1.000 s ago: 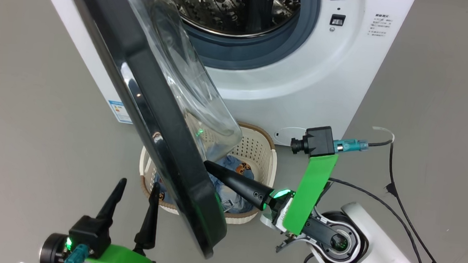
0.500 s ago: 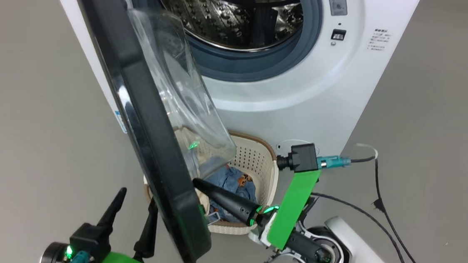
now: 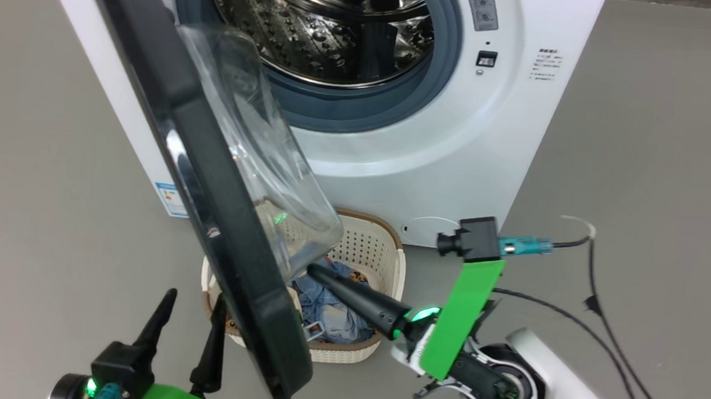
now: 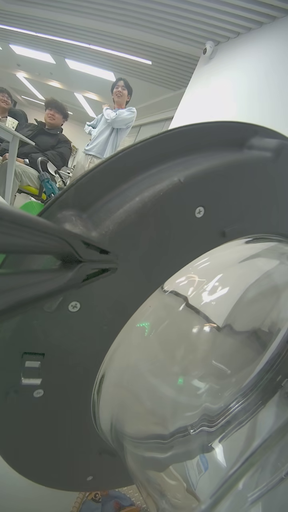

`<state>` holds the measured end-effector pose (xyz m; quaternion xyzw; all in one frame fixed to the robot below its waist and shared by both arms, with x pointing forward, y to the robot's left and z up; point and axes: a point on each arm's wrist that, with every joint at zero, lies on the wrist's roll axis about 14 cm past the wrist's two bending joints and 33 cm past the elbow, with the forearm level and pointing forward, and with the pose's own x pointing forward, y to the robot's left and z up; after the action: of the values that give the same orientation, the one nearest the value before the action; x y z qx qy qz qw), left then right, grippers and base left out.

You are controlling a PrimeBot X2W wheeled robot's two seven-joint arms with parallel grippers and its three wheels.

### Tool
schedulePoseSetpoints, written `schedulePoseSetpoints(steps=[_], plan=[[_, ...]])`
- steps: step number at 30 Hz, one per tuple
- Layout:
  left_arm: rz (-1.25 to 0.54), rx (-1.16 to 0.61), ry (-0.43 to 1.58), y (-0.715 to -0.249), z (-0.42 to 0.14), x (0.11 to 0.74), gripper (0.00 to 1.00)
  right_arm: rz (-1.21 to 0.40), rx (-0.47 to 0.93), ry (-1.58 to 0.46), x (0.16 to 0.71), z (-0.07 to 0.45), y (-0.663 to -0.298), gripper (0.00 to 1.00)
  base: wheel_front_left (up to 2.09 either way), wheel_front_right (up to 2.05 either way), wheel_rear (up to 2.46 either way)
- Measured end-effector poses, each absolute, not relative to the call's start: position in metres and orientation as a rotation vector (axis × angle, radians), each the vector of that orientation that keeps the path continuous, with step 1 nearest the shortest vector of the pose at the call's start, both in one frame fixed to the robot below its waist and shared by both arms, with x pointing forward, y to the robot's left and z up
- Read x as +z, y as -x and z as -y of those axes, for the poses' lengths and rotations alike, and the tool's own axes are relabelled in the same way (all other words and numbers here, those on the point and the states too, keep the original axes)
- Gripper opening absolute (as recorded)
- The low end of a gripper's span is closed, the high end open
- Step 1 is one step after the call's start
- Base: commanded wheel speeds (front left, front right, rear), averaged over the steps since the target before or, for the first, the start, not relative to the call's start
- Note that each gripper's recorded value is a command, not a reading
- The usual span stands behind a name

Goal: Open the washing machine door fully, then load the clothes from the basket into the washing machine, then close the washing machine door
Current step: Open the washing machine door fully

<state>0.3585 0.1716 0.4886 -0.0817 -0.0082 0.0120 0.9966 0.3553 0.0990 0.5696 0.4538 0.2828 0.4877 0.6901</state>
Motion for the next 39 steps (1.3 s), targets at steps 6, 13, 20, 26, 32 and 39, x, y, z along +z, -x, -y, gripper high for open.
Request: schedulePoseSetpoints(steps=[6, 13, 20, 26, 32, 39], plan=[[0.019, 0.031, 0.165, -0.359, -0.175, 0.489, 1.0, -0.494, 1.013, -0.936, 0.572, -0.071, -0.369, 0.8, 0.0, 0.0, 0.0], [0.025, 0.035, 0.159, -0.359, -0.179, 0.49, 1.0, -0.258, 0.875, -0.75, 0.565, -0.026, -0.386, 1.0, 0.0, 0.0, 0.0], [0.014, 0.032, 0.155, -0.358, -0.179, 0.486, 1.0, -0.128, 0.719, -0.557, 0.543, 0.032, -0.404, 1.0, 0.0, 0.0, 0.0], [0.025, 0.026, 0.157, -0.359, -0.177, 0.489, 1.0, 0.031, 0.522, -0.46, 0.558, 0.098, -0.423, 1.0, 0.0, 0.0, 0.0], [0.026, 0.036, 0.157, -0.355, -0.181, 0.489, 1.0, 0.083, 0.276, -0.49, 0.54, 0.162, -0.404, 1.0, 0.0, 0.0, 0.0], [0.036, 0.046, 0.155, -0.356, -0.185, 0.492, 1.0, 0.066, 0.121, -0.437, 0.514, 0.196, -0.376, 1.0, 0.0, 0.0, 0.0]])
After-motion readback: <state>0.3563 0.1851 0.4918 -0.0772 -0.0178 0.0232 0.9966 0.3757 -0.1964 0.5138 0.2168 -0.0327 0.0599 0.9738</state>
